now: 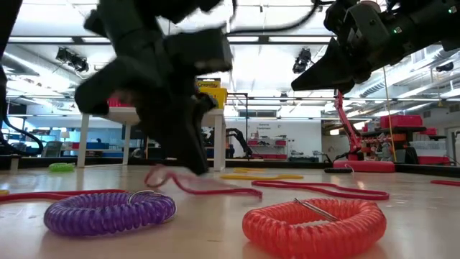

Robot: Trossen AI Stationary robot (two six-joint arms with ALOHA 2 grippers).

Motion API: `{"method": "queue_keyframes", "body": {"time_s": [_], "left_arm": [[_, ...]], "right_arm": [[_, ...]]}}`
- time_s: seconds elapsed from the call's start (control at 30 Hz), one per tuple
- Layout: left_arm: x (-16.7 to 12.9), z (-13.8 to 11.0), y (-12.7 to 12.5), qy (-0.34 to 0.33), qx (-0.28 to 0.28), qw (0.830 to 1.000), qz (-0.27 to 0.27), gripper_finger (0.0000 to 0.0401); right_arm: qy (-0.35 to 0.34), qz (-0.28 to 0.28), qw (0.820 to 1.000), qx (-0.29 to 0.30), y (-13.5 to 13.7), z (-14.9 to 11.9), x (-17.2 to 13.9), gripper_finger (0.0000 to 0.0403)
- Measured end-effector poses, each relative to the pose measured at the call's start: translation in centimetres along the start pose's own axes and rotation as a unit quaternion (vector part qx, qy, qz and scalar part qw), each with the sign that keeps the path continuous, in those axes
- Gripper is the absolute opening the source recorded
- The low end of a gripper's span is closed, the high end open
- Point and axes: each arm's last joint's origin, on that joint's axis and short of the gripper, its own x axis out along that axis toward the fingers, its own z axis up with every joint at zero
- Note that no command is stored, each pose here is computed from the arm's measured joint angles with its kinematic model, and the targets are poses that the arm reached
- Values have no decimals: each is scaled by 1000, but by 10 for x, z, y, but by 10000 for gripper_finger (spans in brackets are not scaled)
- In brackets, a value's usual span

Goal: Pick & Place Office Desk Supplies
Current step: Put the red rubber band into the red bin on the shelf

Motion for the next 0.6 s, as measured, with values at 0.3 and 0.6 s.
{"method": "queue_keyframes", "body": {"time_s": [0.3,0.6], "left_arm": [[-83,16,19,-60,-24,996,66,4],[-186,6,39,-144,-104,972,154,4]], "right_arm": [[0,0,1000,0,0,0,0,5],[0,0,1000,0,0,0,0,5]]}}
